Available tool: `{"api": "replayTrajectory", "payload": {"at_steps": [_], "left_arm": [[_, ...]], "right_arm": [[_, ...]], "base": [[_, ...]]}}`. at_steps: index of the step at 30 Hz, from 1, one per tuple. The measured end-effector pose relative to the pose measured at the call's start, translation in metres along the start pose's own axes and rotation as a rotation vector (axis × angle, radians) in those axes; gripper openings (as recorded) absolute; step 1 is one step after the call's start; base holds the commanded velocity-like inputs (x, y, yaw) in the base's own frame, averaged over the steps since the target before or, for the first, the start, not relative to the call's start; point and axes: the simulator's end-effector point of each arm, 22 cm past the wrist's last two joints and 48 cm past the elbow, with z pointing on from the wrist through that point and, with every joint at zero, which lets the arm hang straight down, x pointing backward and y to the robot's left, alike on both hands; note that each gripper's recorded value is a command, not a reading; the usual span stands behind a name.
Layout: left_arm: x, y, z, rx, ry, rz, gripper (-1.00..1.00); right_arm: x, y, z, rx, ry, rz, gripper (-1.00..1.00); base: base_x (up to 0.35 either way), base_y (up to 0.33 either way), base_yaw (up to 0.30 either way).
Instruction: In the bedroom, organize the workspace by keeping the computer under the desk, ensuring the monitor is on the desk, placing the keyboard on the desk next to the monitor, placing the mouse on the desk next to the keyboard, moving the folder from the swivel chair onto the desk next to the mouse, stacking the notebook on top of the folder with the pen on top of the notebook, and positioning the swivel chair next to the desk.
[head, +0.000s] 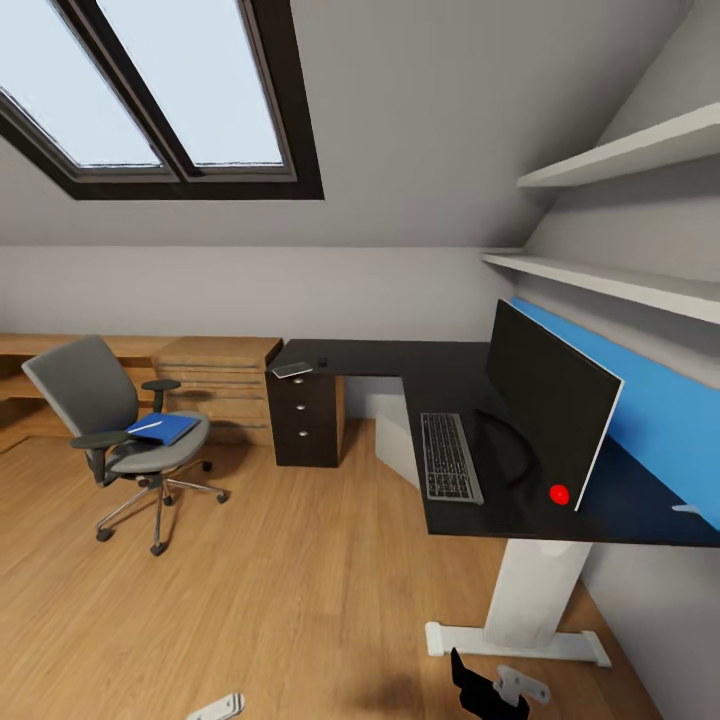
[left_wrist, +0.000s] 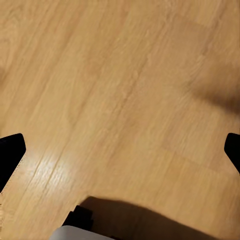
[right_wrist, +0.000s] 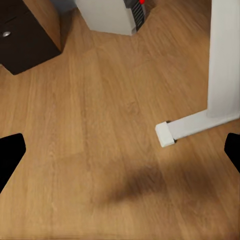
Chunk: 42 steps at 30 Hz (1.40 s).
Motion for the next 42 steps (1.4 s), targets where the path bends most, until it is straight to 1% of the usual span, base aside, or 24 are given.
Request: {"api": "replayTrajectory", "payload": {"at_steps": [7, 12, 13, 14, 19, 21, 23, 27, 30, 31, 34, 39, 42], "left_arm": [[-0.004, 0.011, 0.002, -0.014, -0.007, 0.004, 1.00], [-0.005, 0.015, 0.002, -0.019, -0.009, 0.007, 1.00], [-0.005, 0.015, 0.002, -0.018, -0.009, 0.008, 1.00], [0.004, 0.017, 0.003, -0.023, 0.009, 0.014, 1.00], [0.008, 0.015, 0.003, -0.023, 0.016, 0.018, 1.00], [0.011, 0.015, 0.003, -0.023, 0.023, 0.022, 1.00], [0.020, 0.014, 0.004, -0.022, 0.040, 0.037, 1.00], [0.025, 0.009, 0.003, -0.010, 0.047, 0.063, 1.00], [0.027, 0.009, 0.003, -0.010, 0.050, 0.066, 1.00], [0.030, 0.007, 0.003, -0.009, 0.056, 0.067, 1.00], [0.038, 0.009, 0.003, -0.013, 0.072, 0.073, 1.00], [0.039, 0.009, 0.003, -0.012, 0.074, 0.074, 1.00], [0.038, 0.010, 0.001, -0.014, 0.075, 0.074, 1.00]], "right_arm": [[0.001, 0.002, 0.000, -0.004, 0.001, 0.000, 1.00], [0.001, 0.003, 0.000, -0.006, 0.002, -0.001, 1.00], [0.002, 0.004, 0.000, -0.006, 0.003, 0.000, 1.00], [0.004, 0.006, -0.001, -0.003, 0.006, 0.004, 1.00], [0.005, 0.006, -0.001, -0.001, 0.009, 0.007, 1.00], [0.006, 0.006, -0.001, 0.000, 0.010, 0.008, 1.00], [0.007, 0.007, -0.001, -0.002, 0.012, 0.008, 1.00], [0.008, 0.010, -0.001, -0.007, 0.012, 0.005, 1.00], [0.007, 0.010, -0.001, -0.007, 0.009, 0.004, 1.00], [0.003, 0.010, -0.001, -0.008, -0.010, 0.001, 1.00], [0.002, 0.011, -0.001, -0.009, -0.015, -0.003, 1.00], [0.002, 0.012, -0.001, -0.015, -0.014, -0.012, 1.00], [0.001, 0.013, -0.003, -0.017, -0.013, -0.014, 1.00]], "base": [[0.000, 0.008, 0.000], [0.000, 0.163, 0.000], [0.006, 0.269, 0.218], [0.016, 0.269, 0.231], [0.091, 0.267, 0.260], [0.191, 0.250, 0.222], [0.235, 0.242, 0.094], [0.255, 0.223, 0.021], [0.275, 0.180, 0.087], [0.299, 0.144, 0.261], [0.312, 0.096, 0.275], [0.329, 0.013, 0.248], [0.333, -0.064, 0.081]]}}
